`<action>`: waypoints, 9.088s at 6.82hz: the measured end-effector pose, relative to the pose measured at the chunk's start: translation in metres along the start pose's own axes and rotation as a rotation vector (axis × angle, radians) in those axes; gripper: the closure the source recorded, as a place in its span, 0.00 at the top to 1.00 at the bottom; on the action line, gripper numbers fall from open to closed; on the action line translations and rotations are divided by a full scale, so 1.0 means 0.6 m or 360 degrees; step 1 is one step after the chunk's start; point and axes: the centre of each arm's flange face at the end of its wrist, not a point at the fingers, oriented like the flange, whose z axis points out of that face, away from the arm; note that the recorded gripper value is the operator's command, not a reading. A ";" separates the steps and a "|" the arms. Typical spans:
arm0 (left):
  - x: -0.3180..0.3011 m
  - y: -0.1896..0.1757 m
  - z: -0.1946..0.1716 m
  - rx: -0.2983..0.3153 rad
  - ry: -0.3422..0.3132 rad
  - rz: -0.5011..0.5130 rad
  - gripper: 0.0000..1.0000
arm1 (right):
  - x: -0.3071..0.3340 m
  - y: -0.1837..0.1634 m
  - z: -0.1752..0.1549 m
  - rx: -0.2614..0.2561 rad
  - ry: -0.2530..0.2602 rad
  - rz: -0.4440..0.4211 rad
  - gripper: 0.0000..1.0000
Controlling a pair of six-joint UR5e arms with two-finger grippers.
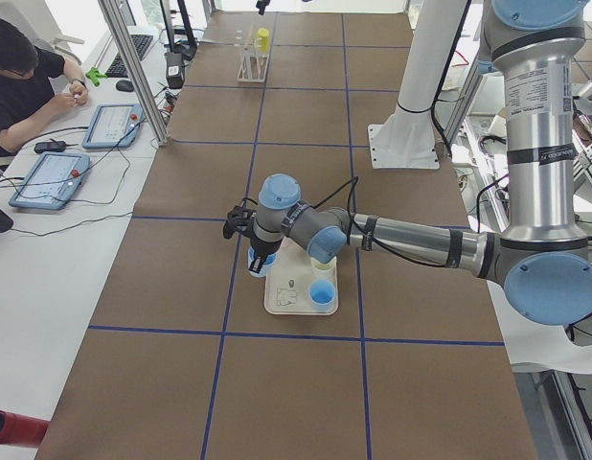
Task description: Transfer IKEA cup to right arm and place on rack
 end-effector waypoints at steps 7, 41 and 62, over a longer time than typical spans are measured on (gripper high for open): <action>0.352 -0.183 -0.094 0.0437 0.0372 -0.1168 0.00 | -0.122 -0.008 0.054 0.0089 -0.0142 0.0124 0.99; 0.943 -0.030 -0.115 -0.0237 0.2435 -0.2724 1.00 | -0.299 0.235 0.277 0.0240 -0.0960 0.0816 0.00; 0.568 0.076 -0.167 0.0375 0.1312 -0.1296 1.00 | 0.377 -0.211 0.146 0.1043 0.0879 -0.0696 0.00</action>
